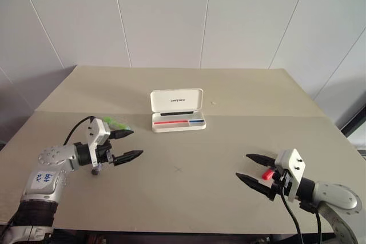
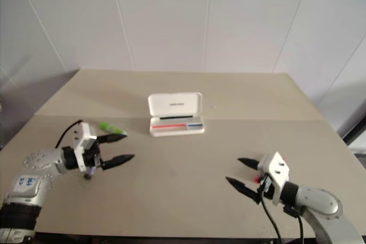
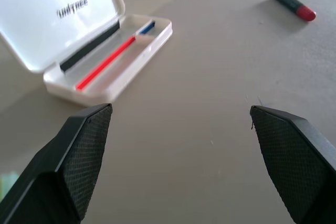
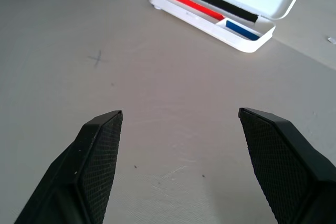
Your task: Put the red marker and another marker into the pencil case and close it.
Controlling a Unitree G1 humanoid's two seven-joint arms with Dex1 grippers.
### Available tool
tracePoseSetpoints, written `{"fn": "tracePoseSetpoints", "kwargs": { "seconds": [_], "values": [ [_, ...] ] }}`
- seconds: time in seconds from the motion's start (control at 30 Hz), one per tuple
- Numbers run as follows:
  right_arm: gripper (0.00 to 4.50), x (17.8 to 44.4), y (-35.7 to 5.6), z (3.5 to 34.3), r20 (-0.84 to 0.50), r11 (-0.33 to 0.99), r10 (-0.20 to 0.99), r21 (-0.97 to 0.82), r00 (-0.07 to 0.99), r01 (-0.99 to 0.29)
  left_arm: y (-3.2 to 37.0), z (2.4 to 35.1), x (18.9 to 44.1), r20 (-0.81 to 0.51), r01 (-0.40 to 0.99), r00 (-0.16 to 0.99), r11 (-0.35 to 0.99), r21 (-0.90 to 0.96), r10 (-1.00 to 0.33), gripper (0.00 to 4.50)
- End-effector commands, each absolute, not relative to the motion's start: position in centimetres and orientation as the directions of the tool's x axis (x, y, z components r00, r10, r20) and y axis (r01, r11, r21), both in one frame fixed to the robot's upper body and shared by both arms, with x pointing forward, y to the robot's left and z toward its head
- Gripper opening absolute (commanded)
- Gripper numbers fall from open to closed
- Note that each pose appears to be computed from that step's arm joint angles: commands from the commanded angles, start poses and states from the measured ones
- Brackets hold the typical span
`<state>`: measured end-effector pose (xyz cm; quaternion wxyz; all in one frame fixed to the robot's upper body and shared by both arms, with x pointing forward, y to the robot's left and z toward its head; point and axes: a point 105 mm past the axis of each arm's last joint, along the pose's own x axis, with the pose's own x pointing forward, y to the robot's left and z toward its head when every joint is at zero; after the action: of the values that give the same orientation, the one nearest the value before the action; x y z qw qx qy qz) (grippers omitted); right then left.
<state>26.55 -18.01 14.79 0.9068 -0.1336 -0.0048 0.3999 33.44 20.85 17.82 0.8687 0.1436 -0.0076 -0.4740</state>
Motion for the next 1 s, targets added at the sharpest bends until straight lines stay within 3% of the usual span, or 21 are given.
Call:
{"fn": "tracePoseSetpoints", "kwargs": {
  "seconds": [0.03,0.37,0.5,0.7,1.0],
  "values": [
    [4.50,26.3,-17.7,15.8,-0.052,0.656,0.719,-0.277,0.693,-0.702,20.6,18.3,34.1,-0.132,0.825,0.538,0.488,0.286,-0.832,4.49],
    [4.50,25.9,-17.9,15.9,-0.044,0.682,0.695,-0.276,0.718,-0.677,16.8,18.1,38.4,-0.148,0.831,0.526,0.468,0.302,-0.838,4.49],
    [4.50,26.2,-17.4,16.1,-0.030,0.683,0.697,-0.275,0.716,-0.676,15.8,17.0,40.1,-0.263,0.821,0.544,0.441,0.362,-0.797,4.49],
    [4.50,26.7,-17.0,15.9,-0.023,0.681,0.702,-0.274,0.712,-0.679,14.9,18.1,42.5,-0.245,0.798,0.583,0.490,0.352,-0.775,4.49],
    [4.50,26.4,-17.0,15.6,-0.015,0.698,0.687,-0.266,0.727,-0.665,13.2,18.2,43.7,-0.294,0.811,0.573,0.478,0.337,-0.765,4.49]
  ]
}}
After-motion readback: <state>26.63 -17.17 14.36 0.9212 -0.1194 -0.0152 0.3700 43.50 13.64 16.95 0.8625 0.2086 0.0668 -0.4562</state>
